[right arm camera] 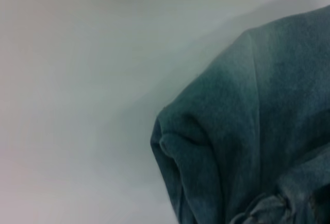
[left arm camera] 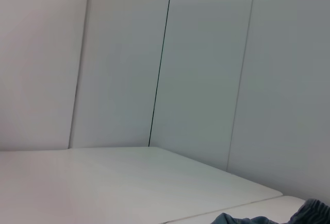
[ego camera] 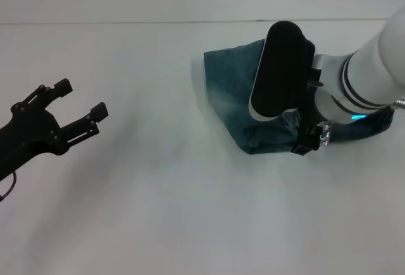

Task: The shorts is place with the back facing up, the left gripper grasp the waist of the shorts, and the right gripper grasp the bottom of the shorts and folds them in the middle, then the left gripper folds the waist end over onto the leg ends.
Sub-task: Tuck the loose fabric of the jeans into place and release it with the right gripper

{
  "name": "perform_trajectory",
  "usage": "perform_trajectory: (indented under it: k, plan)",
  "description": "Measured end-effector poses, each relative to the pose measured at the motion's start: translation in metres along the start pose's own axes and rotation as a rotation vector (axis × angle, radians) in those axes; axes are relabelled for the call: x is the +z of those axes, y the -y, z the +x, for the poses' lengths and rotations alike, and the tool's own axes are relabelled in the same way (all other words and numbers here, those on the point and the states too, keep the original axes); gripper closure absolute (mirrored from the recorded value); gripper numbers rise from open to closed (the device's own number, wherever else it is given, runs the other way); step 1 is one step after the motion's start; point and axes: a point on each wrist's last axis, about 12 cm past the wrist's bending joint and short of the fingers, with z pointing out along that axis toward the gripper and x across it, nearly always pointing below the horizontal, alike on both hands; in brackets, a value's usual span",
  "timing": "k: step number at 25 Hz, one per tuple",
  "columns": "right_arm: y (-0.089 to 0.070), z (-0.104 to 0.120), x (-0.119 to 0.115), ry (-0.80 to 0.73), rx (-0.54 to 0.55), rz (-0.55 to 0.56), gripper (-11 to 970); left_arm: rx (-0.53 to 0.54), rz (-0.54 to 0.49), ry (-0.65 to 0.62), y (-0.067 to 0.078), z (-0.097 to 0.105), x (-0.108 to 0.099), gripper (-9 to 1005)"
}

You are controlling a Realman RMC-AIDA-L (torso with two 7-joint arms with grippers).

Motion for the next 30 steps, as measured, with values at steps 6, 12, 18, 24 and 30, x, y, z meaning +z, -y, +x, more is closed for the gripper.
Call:
perform_trajectory:
  k: [6, 12, 18, 24, 30]
  plan:
    - [-0.001, 0.0, 0.009, 0.001, 0.032, 0.01, 206, -0.002, -0.003, 0.0, 0.0, 0.001, -0.001, 63]
    - [-0.003, 0.0, 0.016, 0.002, 0.048, 0.018, 276, -0.004, -0.006, 0.002, -0.001, 0.0, -0.001, 63]
    - [-0.001, 0.002, 0.015, 0.009, 0.056, 0.026, 472, -0.002, -0.003, 0.005, -0.001, -0.001, 0.001, 63]
    - [0.006, 0.002, 0.009, 0.034, 0.077, 0.044, 817, 0.008, -0.004, 0.005, -0.001, -0.001, 0.001, 63]
    - [0.025, 0.01, -0.008, 0.066, 0.117, 0.069, 841, 0.054, 0.039, -0.028, 0.003, 0.002, -0.001, 63]
